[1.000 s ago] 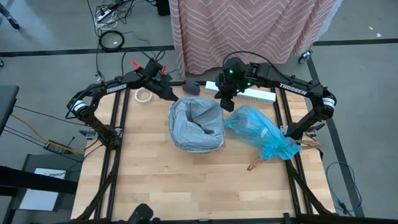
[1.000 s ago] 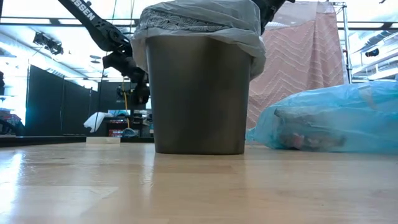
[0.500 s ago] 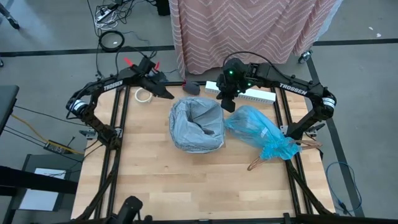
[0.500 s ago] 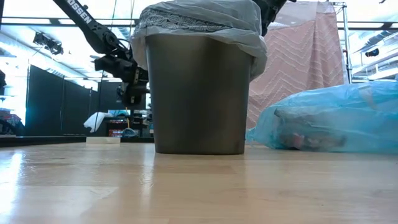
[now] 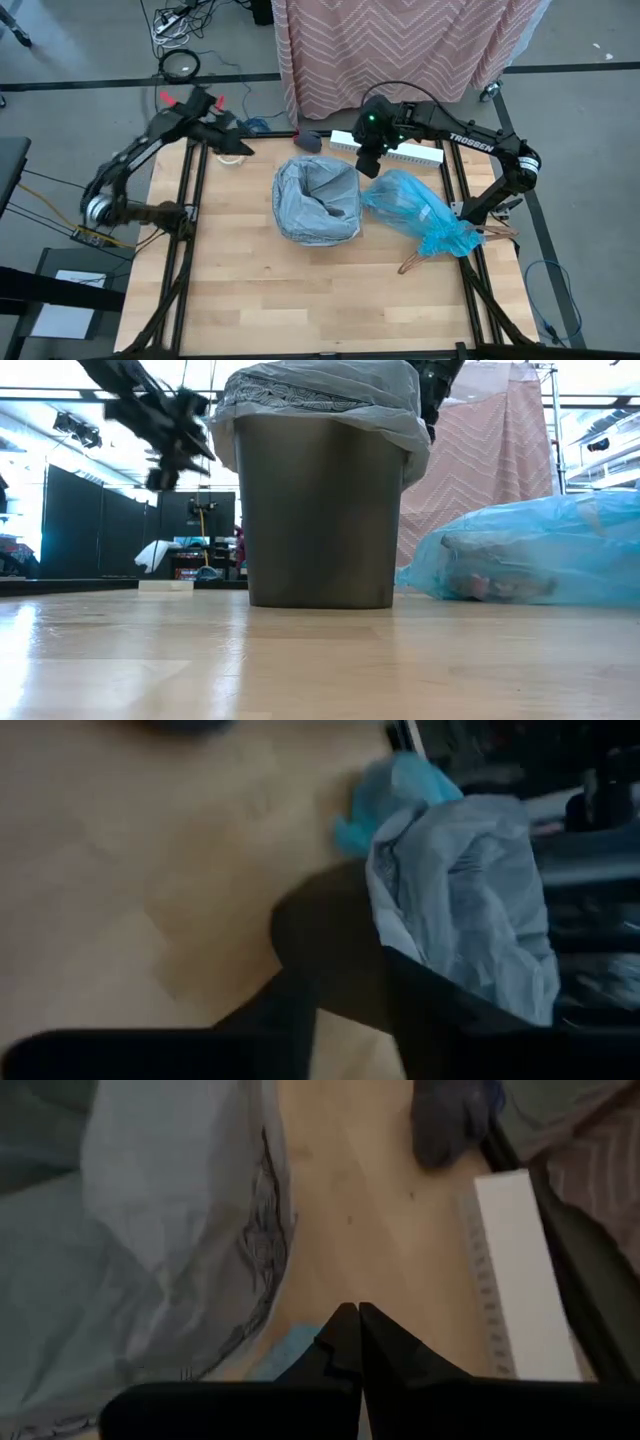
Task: Place trash/remove bag and relplace
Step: Insert the new gray trash bag into the bin
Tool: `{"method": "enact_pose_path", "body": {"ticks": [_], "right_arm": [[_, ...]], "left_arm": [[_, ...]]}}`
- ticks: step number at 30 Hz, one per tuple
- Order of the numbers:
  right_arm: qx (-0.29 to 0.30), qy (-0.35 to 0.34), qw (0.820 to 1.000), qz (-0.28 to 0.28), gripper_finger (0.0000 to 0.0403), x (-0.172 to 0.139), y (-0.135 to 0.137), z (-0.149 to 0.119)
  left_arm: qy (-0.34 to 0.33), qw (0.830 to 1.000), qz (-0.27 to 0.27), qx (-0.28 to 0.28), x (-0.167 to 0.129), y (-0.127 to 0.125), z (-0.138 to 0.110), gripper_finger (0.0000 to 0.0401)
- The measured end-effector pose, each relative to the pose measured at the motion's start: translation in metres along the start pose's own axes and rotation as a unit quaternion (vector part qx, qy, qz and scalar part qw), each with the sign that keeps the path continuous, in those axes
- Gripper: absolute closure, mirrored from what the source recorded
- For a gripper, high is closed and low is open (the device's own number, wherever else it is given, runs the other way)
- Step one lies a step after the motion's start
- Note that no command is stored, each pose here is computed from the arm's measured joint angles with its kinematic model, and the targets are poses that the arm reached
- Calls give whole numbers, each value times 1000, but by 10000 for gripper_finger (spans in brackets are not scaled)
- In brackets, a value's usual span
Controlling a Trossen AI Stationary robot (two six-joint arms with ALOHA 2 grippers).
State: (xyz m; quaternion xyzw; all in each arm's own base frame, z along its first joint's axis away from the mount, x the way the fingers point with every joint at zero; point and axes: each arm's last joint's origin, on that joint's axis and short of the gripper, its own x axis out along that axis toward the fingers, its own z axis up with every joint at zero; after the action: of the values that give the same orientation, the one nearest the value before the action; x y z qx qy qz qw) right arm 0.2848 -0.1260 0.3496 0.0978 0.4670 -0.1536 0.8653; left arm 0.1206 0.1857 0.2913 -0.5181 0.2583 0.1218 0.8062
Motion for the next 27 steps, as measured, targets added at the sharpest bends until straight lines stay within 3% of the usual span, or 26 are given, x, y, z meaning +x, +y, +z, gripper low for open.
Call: {"method": "enact_pose_path", "body": {"ticks": [5,8,11,18,22,27], "right_arm": [[39,21,999,-6,403,1,0,-16],[77,17,997,-6,403,-5,1,-42],[124,-42,991,2,403,-16,3,-68],[203,-149,967,42,403,-27,15,-103],[197,-166,963,78,403,-25,30,-103],[183,-144,969,78,403,-14,42,-102]], "left_arm": [[-107,993,40,19,-42,-41,-35,382],[-180,983,31,23,-61,-61,-50,392],[-233,972,13,21,-71,-73,-60,397],[-188,975,-85,-76,-36,-51,-81,399],[-173,964,-162,-117,-11,-39,-89,399],[-165,942,-251,-148,16,-39,-97,400]]}}
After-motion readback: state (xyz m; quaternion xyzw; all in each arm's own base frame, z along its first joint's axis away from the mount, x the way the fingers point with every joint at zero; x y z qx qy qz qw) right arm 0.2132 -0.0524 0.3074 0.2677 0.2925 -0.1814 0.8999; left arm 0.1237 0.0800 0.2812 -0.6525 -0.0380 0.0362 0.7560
